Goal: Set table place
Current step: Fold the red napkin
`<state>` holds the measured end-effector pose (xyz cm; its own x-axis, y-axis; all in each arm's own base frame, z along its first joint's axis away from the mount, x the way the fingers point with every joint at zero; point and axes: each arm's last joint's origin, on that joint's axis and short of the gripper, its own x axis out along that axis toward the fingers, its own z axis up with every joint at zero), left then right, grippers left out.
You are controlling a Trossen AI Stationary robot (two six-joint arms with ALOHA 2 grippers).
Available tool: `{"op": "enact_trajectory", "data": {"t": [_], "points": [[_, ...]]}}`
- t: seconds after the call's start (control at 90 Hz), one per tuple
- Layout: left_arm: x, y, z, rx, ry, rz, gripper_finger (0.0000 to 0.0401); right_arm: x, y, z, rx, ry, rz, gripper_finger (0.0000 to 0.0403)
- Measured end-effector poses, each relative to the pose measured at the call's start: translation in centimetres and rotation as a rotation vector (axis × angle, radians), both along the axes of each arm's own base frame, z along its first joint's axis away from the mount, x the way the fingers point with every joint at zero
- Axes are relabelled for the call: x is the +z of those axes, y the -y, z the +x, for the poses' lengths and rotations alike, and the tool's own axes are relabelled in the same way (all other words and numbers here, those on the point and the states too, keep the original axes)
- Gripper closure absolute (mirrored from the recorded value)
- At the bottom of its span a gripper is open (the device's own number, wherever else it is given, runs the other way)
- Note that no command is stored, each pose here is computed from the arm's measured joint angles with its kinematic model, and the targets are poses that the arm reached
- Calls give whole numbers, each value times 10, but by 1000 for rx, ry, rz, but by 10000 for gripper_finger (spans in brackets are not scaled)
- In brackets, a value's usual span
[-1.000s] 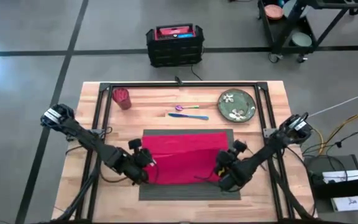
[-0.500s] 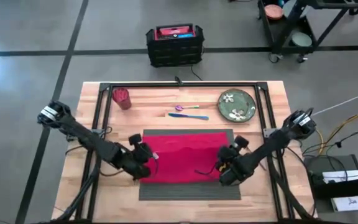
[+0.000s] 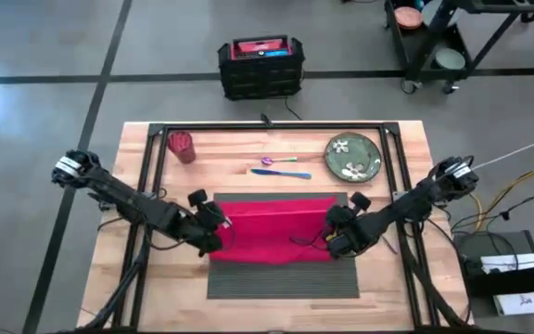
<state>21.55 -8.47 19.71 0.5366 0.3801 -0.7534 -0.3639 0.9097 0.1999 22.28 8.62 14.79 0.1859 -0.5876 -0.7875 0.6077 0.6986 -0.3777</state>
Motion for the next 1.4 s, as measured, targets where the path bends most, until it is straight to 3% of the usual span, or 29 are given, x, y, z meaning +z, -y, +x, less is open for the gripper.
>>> {"op": "enact_trajectory", "data": {"t": [0.611,0.9,1.133,1.4], "points": [[3,-11,-4,21,-76,128,401,-6,2,3,45,-47,-43,403],[-2,-17,-6,31,-122,83,394,-6,2,3,50,-47,-41,403],[-2,-21,-4,53,-123,80,326,-6,3,4,46,-48,-42,387],[17,-19,1,46,-59,34,214,-2,10,3,-1,-83,-34,280]]}}
